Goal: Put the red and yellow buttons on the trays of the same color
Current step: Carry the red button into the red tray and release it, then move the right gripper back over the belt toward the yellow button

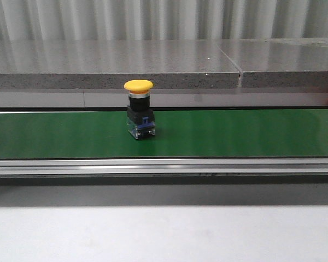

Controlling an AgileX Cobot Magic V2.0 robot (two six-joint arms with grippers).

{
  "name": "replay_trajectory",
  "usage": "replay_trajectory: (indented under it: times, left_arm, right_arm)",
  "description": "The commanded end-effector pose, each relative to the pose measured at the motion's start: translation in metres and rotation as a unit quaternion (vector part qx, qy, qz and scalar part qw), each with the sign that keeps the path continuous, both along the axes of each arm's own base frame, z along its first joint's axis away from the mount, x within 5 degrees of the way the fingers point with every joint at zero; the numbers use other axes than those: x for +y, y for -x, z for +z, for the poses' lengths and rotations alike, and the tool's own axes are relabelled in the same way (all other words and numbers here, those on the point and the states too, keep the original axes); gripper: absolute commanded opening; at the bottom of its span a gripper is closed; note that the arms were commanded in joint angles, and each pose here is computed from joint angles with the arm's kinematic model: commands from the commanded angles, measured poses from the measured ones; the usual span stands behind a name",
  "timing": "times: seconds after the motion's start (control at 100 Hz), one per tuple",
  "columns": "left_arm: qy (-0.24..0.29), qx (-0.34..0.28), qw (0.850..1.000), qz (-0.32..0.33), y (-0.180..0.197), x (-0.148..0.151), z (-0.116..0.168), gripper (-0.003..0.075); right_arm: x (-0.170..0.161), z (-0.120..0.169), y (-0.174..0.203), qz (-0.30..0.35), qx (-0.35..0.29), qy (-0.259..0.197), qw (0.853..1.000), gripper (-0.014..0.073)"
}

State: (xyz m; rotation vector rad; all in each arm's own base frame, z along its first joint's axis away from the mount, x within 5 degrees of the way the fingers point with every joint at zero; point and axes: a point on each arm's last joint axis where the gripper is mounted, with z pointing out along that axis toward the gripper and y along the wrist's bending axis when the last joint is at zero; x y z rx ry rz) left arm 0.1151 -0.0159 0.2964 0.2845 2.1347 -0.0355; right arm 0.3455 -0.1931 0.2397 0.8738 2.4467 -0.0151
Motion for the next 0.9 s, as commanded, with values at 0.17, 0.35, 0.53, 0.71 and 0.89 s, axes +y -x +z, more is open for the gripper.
replay_trajectory:
  times: [0.17,0.35,0.53,0.71,0.89]
  left_arm:
    - [0.013,-0.044,0.999,0.000,-0.003,-0.001,0.014,-0.0021]
    - [0.013,-0.044,0.999,0.000,-0.003,-0.001,0.014,-0.0021]
    - [0.013,-0.044,0.999,0.000,-0.003,-0.001,0.014,-0.0021]
    - [0.013,-0.044,0.999,0.000,-0.003,-0.001,0.014,-0.0021]
    - [0.013,-0.044,0.999,0.000,-0.003,-0.001,0.014,-0.0021]
  right_arm:
    - [-0.008,0.015,-0.005,-0.011,-0.049,0.029,0.998,0.0192]
    - [-0.010,0.006,-0.008,-0.012,-0.044,0.027,0.999,0.0192]
    - [-0.011,0.006,-0.009,-0.013,-0.048,0.029,0.998,0.0232]
    - [-0.011,0.006,-0.009,-0.013,-0.048,0.029,0.998,0.0449]
    - [-0.011,0.006,-0.009,-0.010,-0.047,0.034,0.998,0.0475]
